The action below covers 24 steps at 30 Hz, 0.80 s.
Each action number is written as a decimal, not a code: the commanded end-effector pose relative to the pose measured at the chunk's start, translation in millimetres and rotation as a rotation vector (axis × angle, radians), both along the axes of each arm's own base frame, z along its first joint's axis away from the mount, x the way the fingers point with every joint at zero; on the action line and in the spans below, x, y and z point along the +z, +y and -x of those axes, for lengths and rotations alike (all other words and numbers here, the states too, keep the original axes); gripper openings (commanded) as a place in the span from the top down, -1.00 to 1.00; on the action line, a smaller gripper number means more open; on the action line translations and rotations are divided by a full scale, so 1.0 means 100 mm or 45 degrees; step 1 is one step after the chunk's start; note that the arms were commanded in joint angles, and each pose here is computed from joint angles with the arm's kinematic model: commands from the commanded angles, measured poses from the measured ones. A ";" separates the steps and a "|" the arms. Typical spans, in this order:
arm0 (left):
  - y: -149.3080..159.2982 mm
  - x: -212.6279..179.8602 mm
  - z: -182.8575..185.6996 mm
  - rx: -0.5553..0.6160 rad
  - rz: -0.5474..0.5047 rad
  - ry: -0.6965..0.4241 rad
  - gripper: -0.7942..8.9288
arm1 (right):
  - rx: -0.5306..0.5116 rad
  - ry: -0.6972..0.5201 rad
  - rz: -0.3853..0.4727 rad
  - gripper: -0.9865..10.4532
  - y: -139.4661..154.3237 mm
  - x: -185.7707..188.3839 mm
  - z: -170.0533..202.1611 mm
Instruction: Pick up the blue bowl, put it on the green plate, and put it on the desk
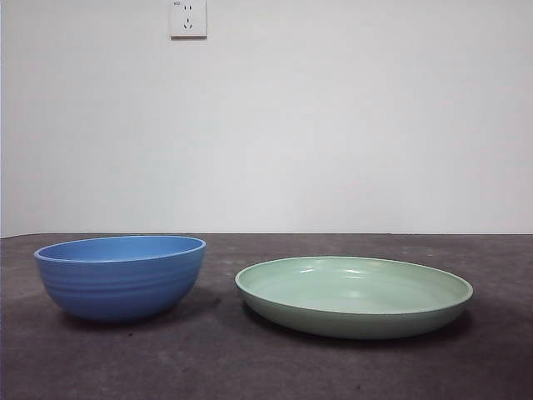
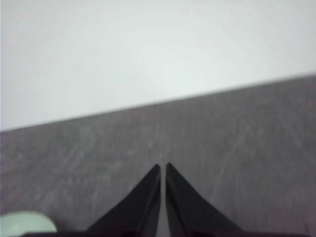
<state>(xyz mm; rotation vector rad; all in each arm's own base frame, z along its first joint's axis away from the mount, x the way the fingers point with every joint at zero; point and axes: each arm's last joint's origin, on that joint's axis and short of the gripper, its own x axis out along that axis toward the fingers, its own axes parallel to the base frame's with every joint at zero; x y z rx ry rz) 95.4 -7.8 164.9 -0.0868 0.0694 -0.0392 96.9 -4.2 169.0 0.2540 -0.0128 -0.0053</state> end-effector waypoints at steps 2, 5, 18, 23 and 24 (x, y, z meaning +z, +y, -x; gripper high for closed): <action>0.00 0.01 -0.01 0.010 0.052 -0.004 0.80 | 0.019 0.072 -0.075 0.80 0.01 0.06 0.02; 0.00 0.08 0.00 0.016 0.146 -0.013 0.80 | 0.028 0.086 -0.109 0.80 0.02 0.17 0.02; -0.01 0.88 -0.12 0.002 0.237 -0.051 0.80 | 0.231 0.179 -0.213 0.80 0.10 0.91 -0.21; -0.06 1.28 -0.31 -0.106 0.234 0.062 0.80 | 0.280 0.293 -0.196 0.80 0.11 1.28 -0.36; -0.07 1.35 -0.36 -0.139 0.233 0.093 0.80 | 0.299 0.307 -0.183 0.80 0.12 1.34 -0.38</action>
